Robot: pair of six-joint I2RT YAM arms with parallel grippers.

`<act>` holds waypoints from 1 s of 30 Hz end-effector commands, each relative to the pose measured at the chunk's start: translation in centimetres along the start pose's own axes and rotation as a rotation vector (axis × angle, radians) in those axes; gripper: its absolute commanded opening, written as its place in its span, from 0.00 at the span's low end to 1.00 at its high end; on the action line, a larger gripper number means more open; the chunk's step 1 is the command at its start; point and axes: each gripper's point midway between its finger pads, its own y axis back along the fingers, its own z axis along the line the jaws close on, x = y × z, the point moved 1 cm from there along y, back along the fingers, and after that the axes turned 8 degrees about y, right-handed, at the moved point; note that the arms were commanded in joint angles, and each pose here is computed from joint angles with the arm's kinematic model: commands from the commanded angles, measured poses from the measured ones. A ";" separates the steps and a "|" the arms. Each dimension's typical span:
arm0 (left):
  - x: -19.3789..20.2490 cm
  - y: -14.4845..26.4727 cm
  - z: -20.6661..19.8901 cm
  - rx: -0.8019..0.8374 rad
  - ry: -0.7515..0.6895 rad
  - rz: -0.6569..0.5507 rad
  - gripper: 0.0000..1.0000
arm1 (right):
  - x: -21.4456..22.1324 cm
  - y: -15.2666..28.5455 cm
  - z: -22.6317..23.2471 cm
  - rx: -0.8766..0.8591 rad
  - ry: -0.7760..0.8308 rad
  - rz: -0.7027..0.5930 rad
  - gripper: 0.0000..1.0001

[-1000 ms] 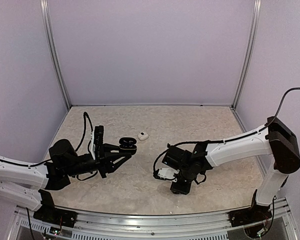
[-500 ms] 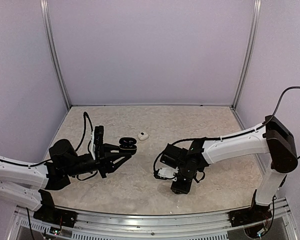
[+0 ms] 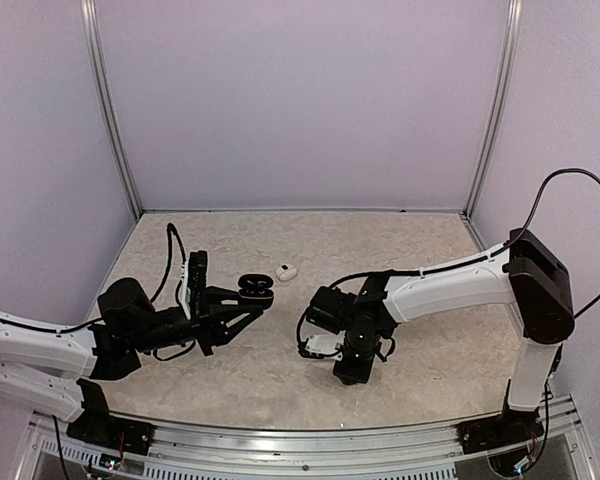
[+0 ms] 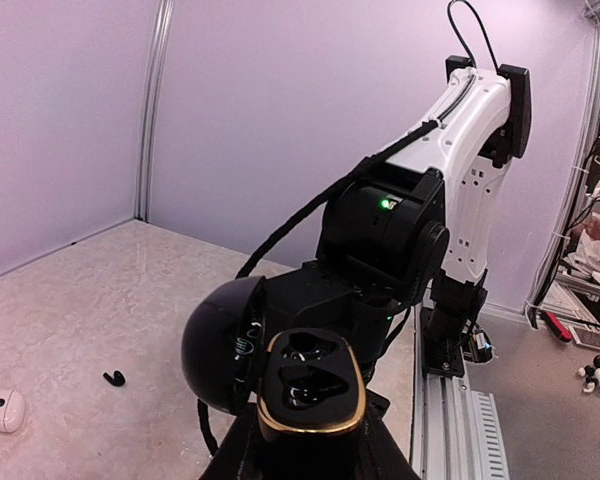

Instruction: Insert the wireless bluetooth earbuds into the charging case

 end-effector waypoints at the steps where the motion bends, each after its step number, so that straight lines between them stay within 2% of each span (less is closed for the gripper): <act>1: -1.4 -0.3 -0.4 0.012 -0.027 -0.028 0.00 | 0.9 -0.9 0.7 -0.030 0.006 0.075 0.31; 10: -1.3 -0.3 -0.3 0.008 -0.028 -0.027 0.00 | 1.2 -1.2 0.9 -0.046 0.005 0.107 0.28; 14: -1.2 -0.3 -0.3 0.009 -0.027 -0.024 0.00 | 0.9 -1.1 0.9 -0.052 0.006 0.105 0.30; 19: -1.2 -0.3 -0.3 0.004 -0.027 -0.026 0.00 | 0.6 -0.8 0.8 -0.047 0.005 0.088 0.22; 25: -1.4 -0.1 -0.2 -0.001 -0.034 -0.036 0.00 | -1.2 1.1 0.3 -0.028 -0.003 -0.022 0.17; 30: -1.7 0.3 -0.3 -0.003 -0.050 -0.061 0.00 | -3.3 4.3 -1.1 0.032 -0.021 -0.174 0.16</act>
